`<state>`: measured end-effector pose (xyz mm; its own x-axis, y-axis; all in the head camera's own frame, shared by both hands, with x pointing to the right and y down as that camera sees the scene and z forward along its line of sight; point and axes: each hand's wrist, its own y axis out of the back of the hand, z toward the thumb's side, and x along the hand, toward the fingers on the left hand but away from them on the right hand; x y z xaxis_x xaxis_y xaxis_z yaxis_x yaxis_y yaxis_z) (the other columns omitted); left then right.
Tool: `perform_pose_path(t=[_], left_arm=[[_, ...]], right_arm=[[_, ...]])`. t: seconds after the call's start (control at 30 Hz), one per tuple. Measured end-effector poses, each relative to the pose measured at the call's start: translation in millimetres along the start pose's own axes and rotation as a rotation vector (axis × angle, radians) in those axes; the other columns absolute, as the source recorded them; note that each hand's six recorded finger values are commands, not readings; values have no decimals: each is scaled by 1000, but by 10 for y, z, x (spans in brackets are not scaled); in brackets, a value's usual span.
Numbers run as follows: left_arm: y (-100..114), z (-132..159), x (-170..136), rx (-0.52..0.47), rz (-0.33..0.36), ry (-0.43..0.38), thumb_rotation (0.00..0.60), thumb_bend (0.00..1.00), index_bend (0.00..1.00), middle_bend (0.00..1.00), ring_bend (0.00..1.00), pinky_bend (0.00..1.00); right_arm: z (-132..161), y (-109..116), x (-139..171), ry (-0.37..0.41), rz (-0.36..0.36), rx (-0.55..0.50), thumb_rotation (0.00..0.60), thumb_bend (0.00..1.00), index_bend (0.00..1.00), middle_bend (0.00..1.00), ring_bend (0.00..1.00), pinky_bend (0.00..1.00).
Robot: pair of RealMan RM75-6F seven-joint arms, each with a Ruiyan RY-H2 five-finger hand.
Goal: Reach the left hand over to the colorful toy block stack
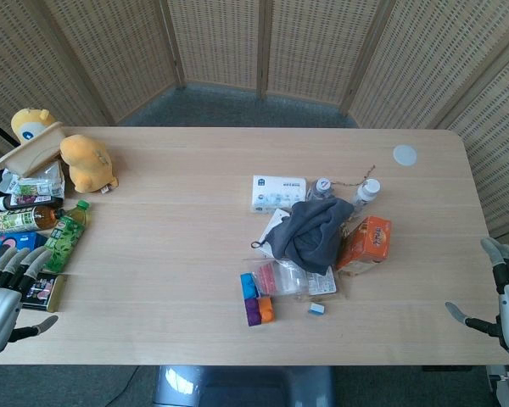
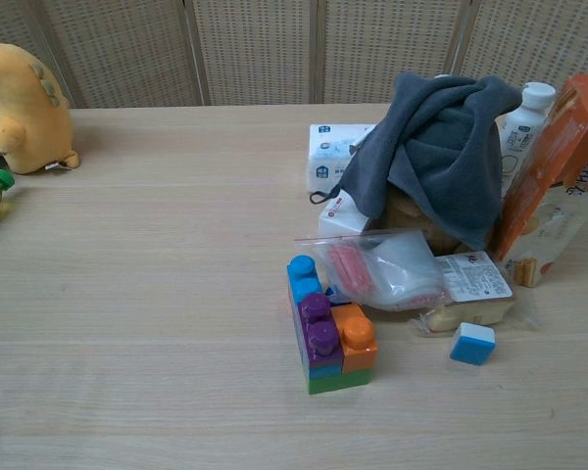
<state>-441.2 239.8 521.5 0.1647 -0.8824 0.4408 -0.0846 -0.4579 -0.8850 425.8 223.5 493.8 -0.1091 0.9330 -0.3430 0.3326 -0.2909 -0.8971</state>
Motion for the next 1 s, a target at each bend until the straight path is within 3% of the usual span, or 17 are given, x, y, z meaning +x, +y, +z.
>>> perform_pose_path(t=[0.27,0.4,0.5,0.73,0.83,1.0], left_arm=[[-84,42,14,3,-26,-22,600,0,0,0,0,0],[-137,166,85,18,-24,-100,600,0,0,0,0,0],[-166,368,221,70,-3,-240,600,0,0,0,0,0],[-257,1140,718,231,22,-715,600,0,0,0,0,0],[-366,1424,901,294,8,-874,600,0,0,0,0,0],[-599,1753,1119,372,-11,-1023,600,0,0,0,0,0]], right_arm=[[5,2,5,-1,-2,-3,600,0,0,0,0,0],[-13,19,-5,-8,-8,-8,600,0,0,0,0,0],[0,17,-4,-2,-6,-9,600,0,0,0,0,0],[8,24,9,2,-4,-13,600,0,0,0,0,0],[2,37,7,1,-6,-17,600,0,0,0,0,0],[11,53,14,4,-7,-22,600,0,0,0,0,0]])
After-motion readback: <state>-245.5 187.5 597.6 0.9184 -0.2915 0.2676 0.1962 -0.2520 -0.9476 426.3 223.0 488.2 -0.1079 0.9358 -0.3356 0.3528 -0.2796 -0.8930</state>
